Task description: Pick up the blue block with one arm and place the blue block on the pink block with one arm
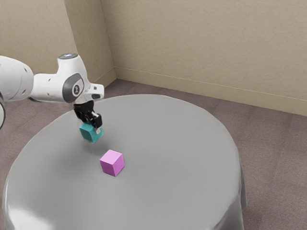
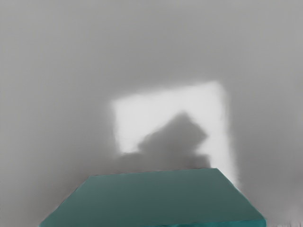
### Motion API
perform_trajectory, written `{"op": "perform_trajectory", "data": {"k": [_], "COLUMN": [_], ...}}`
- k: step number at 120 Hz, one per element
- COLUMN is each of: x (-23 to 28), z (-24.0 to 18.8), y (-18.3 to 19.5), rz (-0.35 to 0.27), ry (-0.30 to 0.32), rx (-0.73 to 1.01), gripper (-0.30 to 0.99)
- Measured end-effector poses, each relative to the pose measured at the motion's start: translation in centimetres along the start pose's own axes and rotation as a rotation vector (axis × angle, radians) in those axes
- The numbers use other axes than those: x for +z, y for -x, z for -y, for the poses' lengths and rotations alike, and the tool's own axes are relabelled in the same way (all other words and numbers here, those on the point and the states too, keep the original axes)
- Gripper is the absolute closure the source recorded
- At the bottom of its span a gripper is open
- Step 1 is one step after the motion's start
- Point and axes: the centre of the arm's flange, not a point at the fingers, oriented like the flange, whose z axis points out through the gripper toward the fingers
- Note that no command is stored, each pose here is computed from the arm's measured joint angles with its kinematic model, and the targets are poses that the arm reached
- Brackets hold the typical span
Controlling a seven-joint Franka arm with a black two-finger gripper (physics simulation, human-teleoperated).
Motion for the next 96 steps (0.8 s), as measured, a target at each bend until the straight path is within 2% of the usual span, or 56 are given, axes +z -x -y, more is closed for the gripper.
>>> {"op": "perform_trajectory", "data": {"k": [66, 96], "x": [-2.5, -2.8], "z": [-5.5, -7.9], "y": [1.6, 2.3], "rz": [0.029, 0.04], "ry": [0.03, 0.018], "rx": [0.005, 0.015], "gripper": [0.31, 0.31]}}
